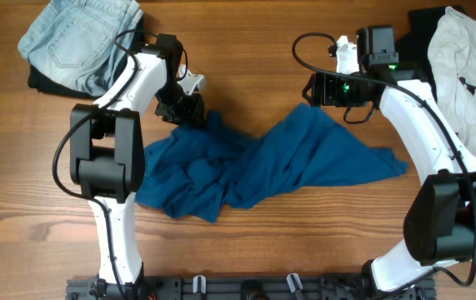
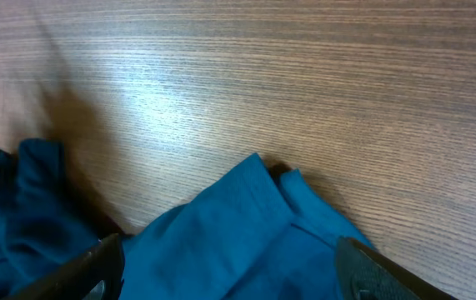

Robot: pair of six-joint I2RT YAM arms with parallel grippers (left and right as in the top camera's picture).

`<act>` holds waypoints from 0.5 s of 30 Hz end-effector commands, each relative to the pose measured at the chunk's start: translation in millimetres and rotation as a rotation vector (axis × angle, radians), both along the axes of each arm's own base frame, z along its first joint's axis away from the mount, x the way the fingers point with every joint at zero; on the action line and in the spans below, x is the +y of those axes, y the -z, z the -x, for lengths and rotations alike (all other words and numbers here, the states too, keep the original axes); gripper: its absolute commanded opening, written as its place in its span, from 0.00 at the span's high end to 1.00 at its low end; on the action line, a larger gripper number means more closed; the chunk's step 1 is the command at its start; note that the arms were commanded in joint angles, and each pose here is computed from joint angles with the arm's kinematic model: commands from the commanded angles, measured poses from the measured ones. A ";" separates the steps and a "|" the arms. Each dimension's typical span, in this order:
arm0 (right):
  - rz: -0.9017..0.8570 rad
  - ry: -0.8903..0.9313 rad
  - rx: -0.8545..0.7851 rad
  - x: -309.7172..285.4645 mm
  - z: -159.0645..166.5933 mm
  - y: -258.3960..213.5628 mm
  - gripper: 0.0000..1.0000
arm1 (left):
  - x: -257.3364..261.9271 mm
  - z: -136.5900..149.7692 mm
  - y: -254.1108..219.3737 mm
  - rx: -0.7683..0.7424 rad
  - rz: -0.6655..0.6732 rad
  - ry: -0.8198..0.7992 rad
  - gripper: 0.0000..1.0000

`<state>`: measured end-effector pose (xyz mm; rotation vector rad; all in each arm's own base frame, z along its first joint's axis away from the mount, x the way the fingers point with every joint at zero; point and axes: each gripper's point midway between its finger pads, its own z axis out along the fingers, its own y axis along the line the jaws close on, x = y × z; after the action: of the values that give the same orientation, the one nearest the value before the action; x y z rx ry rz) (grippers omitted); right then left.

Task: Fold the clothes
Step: 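Pull the shirt edge up-left with the left gripper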

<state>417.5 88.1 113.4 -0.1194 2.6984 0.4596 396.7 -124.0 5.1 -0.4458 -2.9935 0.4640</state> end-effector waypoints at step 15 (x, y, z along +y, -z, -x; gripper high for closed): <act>-0.002 -0.017 0.002 3.0 -1.1 6.5 0.19 | -13.0 -38.9 -139.0 -0.229 0.067 -0.090 0.96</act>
<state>420.7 88.4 114.9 -0.1220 2.6836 0.4586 438.2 -132.7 87.4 -0.3721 -3.1487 0.5084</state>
